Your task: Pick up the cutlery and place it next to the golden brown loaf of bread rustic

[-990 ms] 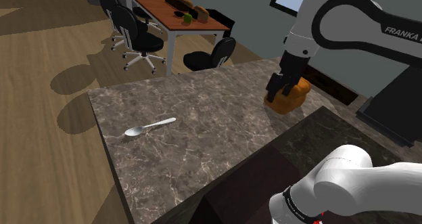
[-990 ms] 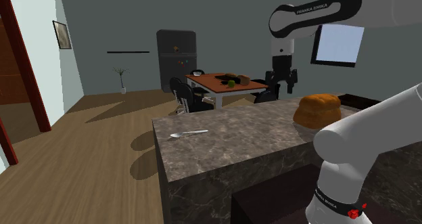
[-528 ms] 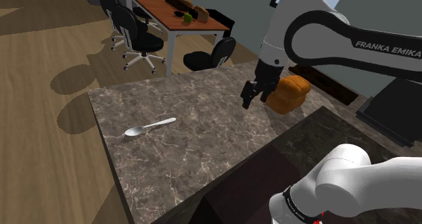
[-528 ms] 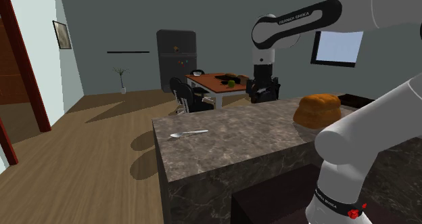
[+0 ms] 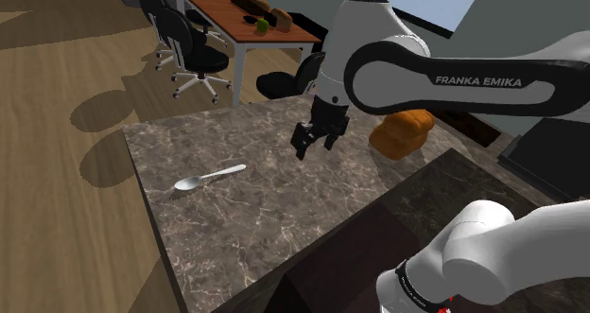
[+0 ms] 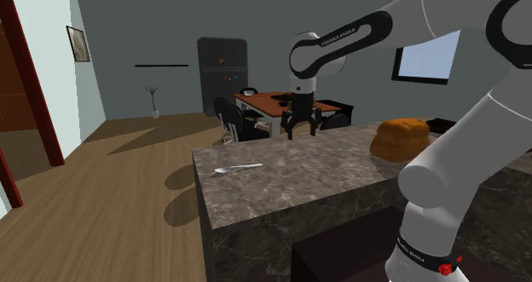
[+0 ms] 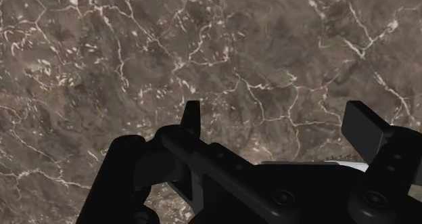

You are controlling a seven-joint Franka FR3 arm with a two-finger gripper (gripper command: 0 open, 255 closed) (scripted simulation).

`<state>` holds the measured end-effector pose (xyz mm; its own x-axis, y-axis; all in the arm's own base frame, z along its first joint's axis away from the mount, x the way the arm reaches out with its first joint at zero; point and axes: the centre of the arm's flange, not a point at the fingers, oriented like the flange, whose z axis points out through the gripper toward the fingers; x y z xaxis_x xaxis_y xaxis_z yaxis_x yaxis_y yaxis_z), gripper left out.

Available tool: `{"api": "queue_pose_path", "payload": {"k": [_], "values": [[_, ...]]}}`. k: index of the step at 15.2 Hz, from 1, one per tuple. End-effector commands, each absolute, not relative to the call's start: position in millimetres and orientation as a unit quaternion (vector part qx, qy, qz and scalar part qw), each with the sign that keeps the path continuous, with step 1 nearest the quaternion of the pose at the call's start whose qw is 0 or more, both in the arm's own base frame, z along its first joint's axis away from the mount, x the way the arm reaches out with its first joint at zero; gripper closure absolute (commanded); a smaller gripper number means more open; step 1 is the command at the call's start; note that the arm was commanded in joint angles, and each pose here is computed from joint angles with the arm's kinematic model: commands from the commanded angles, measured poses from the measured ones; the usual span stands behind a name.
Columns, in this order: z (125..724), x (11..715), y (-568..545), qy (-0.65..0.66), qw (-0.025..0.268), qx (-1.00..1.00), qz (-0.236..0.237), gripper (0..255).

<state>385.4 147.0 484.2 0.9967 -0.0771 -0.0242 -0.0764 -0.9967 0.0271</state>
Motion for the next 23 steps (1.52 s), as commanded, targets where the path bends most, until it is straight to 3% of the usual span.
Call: {"api": "queue_pose_path", "payload": {"k": [1, 23], "values": [[474.2, 396.9, 167.9, -0.039, 0.013, 0.999, -0.005, 0], [376.9, 526.5, 398.2, -0.036, 0.020, 0.996, 0.073, 0]]}}
